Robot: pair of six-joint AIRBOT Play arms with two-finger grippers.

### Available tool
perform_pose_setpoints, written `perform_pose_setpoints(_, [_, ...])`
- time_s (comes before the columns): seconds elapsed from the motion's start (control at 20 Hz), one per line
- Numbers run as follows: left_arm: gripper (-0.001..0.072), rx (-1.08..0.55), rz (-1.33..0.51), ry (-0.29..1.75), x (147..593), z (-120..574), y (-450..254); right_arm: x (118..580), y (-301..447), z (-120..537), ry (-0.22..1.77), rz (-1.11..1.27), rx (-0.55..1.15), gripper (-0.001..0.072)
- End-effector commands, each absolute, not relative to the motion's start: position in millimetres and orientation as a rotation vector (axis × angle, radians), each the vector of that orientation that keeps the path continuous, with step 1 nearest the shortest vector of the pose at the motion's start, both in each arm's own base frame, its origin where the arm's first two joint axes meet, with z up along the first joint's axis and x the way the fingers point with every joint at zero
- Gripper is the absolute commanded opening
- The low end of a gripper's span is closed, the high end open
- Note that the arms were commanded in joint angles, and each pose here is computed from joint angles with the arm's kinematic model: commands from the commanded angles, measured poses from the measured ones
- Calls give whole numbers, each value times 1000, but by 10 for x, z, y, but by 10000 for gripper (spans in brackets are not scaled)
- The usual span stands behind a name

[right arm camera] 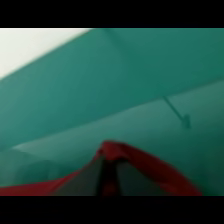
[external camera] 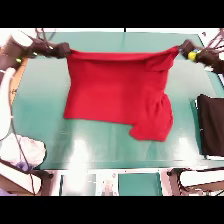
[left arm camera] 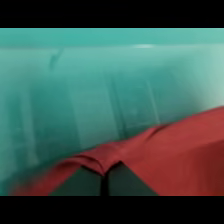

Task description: Fold the shirts.

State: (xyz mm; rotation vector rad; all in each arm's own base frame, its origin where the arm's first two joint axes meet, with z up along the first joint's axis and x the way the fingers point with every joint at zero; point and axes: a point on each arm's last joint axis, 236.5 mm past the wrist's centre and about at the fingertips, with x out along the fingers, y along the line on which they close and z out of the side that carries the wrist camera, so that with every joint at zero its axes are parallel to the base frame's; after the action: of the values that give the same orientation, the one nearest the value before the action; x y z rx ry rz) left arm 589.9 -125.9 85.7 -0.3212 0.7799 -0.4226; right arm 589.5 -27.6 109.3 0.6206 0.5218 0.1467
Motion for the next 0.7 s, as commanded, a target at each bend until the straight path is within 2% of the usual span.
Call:
perform_pose_setpoints(0.0, [264, -342, -432, 867, 5935, 320, -1393, 5957, -290, 491, 645, 160, 645, 446])
perform_pose_setpoints(0.05, [687, -347, -432, 881, 5911, 308, -1357, 5886, -385, 475, 669, 162, 659, 397])
perform_pose_setpoints(0.1, [669, -373, -428, 914, 5860, 306, -1306, 5770, -485, 464, 706, 170, 701, 279])
perform_pose_setpoints(0.15, [660, -394, -434, 963, 5774, 317, -1233, 5628, -569, 452, 748, 193, 725, 115])
perform_pose_setpoints(0.2, [641, -416, -440, 1018, 5667, 342, -1141, 5448, -651, 418, 804, 221, 759, 20])
perform_pose_setpoints(0.25, [442, -432, -448, 1073, 5550, 364, -1038, 5272, -711, 380, 857, 240, 804, 19])
perform_pose_setpoints(0.3, [98, -436, -463, 1129, 5417, 379, -928, 5071, -750, 330, 908, 259, 839, 19])
perform_pose_setpoints(0.35, [27, -448, -469, 1180, 5295, 379, -842, 4868, -784, 255, 951, 254, 863, 19])
perform_pose_setpoints(0.55, [26, -413, -491, 1351, 4805, 403, -647, 3782, -1000, -257, 1118, 45, 835, 21])
perform_pose_setpoints(0.6, [25, -386, -500, 1385, 4678, 406, -628, 3526, -1026, -403, 1169, -6, 839, 119])
perform_pose_setpoints(0.65, [26, -376, -497, 1408, 4553, 399, -599, 3370, -1041, -527, 1192, -50, 867, 298])
